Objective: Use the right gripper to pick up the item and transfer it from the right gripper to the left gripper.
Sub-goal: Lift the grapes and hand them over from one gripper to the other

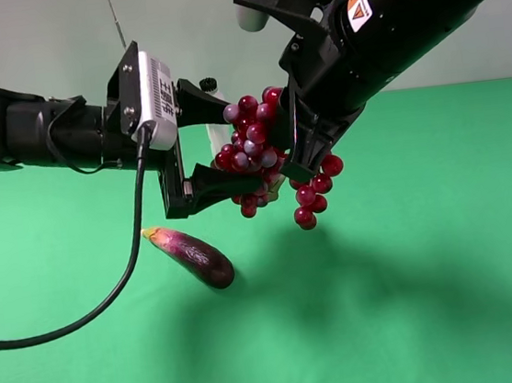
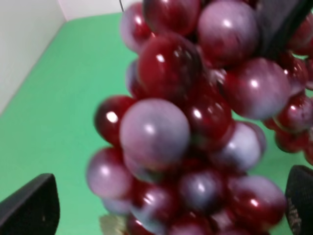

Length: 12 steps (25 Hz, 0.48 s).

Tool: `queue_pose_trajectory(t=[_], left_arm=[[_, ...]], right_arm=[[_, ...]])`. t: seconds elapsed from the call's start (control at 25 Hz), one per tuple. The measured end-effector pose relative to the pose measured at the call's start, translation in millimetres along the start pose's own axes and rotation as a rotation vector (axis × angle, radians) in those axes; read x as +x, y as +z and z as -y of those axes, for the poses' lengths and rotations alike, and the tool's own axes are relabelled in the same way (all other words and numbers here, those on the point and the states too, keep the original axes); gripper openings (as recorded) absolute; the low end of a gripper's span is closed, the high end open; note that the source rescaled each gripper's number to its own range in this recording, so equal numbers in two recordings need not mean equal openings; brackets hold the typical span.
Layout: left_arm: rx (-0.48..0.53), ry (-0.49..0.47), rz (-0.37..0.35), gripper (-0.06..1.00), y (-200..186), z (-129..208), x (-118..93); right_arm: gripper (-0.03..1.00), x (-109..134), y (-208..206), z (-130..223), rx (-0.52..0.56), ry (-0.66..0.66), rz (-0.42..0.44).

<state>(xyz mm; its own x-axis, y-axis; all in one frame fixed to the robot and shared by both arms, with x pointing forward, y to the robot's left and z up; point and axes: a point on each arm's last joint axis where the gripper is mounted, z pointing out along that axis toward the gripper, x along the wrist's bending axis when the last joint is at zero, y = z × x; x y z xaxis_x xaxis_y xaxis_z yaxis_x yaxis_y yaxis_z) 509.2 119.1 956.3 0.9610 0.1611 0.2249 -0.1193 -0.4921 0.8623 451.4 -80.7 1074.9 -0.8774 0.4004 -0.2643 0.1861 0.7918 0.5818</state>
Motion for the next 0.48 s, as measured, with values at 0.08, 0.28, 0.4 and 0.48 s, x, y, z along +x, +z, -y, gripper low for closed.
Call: queue_pose_trajectory(t=[0.08,0.28,0.4,0.48], left_arm=[[-0.011,0.005,0.0,0.85,2,-2,3],[-0.022,-0.017,0.023,0.85,9,3,5],[-0.015,-0.025,0.045,0.85,16,6,2],[-0.011,-0.03,0.06,0.85,22,9,0]], right_arm=[[0.0,0,0,0,-0.001,0.0,0.0],[0.0,0,0,0,-0.001,0.001,0.0],[0.0,0,0,0,-0.001,0.001,0.0],[0.0,0,0,0,-0.001,0.001,0.0]])
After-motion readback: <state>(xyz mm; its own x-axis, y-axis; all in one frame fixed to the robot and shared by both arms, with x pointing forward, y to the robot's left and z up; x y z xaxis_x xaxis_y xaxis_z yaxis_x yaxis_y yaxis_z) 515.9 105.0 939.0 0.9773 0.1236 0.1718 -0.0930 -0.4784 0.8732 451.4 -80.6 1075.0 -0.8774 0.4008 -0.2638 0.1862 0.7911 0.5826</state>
